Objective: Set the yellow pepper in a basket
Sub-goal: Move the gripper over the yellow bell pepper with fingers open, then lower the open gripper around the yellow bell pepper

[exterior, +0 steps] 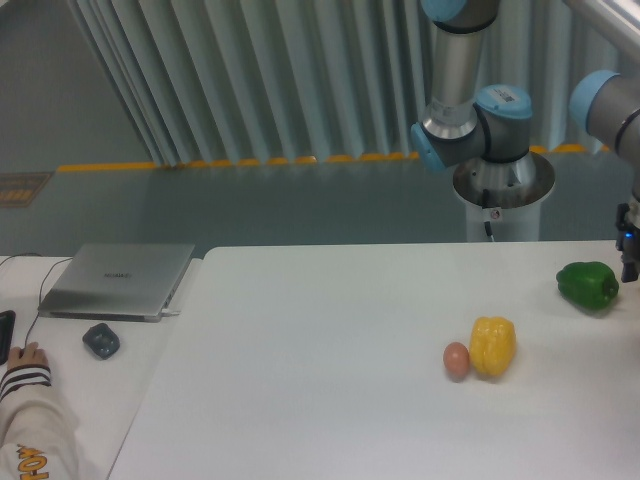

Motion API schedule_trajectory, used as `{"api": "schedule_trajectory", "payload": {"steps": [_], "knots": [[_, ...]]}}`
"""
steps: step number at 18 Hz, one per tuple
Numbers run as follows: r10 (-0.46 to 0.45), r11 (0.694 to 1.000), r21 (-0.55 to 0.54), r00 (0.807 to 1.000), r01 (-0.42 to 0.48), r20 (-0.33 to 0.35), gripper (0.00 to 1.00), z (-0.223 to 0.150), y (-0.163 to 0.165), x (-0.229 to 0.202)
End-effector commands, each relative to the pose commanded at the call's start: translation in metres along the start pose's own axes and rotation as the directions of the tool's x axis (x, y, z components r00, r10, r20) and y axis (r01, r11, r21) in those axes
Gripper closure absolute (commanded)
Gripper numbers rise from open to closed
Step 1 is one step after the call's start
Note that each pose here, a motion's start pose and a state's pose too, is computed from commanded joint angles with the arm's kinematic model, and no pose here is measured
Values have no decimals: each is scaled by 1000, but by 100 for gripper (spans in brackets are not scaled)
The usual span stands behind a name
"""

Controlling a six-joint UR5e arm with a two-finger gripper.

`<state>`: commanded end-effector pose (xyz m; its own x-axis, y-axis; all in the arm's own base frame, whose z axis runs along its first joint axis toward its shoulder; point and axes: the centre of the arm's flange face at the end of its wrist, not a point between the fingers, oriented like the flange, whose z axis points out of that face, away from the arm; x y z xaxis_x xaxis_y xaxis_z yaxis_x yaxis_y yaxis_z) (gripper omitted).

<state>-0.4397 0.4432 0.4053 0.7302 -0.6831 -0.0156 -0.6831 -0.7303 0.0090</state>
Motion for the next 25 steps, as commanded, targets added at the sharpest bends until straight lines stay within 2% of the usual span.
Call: {"api": "schedule_trajectory", "payload": {"steps": [1,4,7,10,11,13,15,18,21,23,24,25], "knots": [[-76,997,1,997,76,-11,0,3,-2,10],[-272,962,-1,962,272,-12,0,-1,-8,30],[-384,923,6,923,384,-22,0,0,-19,40],[-497,867,19,867,497,-35,0,2,-54,46],[-500,866,19,866,500,-32,0,0,-72,49],[-539,842,30,842,539,-12,0,-1,-104,53],[-603,797,37,798,603,-9,0,5,-135,62],[-657,753,49,754,656,1,0,21,-154,82],[-739,673,81,673,736,23,0,33,-154,96],[-796,604,103,604,790,35,0,36,-157,96],[-808,589,104,589,801,35,0,40,-165,99],[-806,591,103,591,800,35,0,43,-168,102]]}}
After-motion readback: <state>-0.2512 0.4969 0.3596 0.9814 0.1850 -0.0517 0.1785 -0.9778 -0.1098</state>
